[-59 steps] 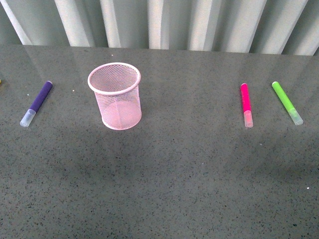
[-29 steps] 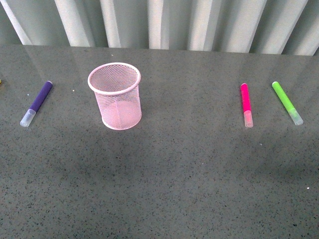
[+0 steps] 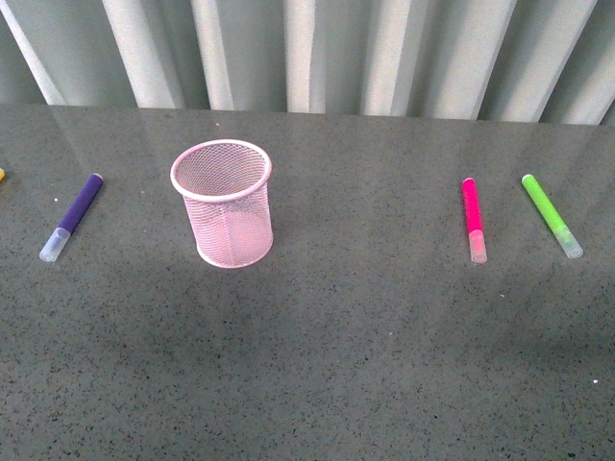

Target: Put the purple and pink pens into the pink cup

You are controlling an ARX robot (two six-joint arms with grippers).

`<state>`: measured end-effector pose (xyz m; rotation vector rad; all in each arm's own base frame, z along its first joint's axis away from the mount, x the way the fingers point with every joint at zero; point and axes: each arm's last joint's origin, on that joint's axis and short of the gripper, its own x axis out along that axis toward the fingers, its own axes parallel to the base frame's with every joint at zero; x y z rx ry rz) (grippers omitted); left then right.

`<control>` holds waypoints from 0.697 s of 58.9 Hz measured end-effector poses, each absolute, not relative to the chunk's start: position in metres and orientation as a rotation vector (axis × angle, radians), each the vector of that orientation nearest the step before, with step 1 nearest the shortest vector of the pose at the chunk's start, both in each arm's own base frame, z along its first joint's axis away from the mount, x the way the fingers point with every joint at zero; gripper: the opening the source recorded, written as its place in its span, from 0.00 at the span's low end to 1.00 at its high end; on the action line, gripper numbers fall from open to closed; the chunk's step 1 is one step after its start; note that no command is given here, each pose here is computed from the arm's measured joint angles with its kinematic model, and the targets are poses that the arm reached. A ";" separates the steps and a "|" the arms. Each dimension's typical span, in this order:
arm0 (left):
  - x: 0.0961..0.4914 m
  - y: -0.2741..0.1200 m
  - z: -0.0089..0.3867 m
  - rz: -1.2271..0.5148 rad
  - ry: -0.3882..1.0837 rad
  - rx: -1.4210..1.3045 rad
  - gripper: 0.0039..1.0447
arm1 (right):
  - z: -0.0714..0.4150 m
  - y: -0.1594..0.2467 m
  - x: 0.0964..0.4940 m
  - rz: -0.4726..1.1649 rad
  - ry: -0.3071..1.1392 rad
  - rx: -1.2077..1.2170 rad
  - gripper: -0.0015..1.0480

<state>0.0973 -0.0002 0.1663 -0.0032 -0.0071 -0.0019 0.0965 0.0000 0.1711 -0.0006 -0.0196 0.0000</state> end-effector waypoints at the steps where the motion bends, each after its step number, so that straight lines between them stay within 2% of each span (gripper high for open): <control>1: 0.097 0.000 0.166 -0.002 -0.007 -0.003 0.94 | 0.171 0.000 0.096 0.000 -0.020 -0.001 0.93; 23: 0.097 0.000 0.166 0.002 -0.003 -0.006 0.94 | 0.171 0.000 0.096 0.000 -0.020 -0.001 0.93; 30: 0.100 0.000 0.161 0.221 0.213 -0.115 0.94 | 0.171 0.000 0.096 -0.001 -0.020 -0.001 0.93; 35: 0.106 -0.001 0.158 0.227 0.269 -0.160 0.94 | 0.171 0.000 0.096 0.000 -0.020 -0.001 0.93; 41: 0.120 -0.003 0.173 0.186 0.283 -0.171 0.94 | 0.171 0.000 0.096 0.000 -0.020 -0.001 0.93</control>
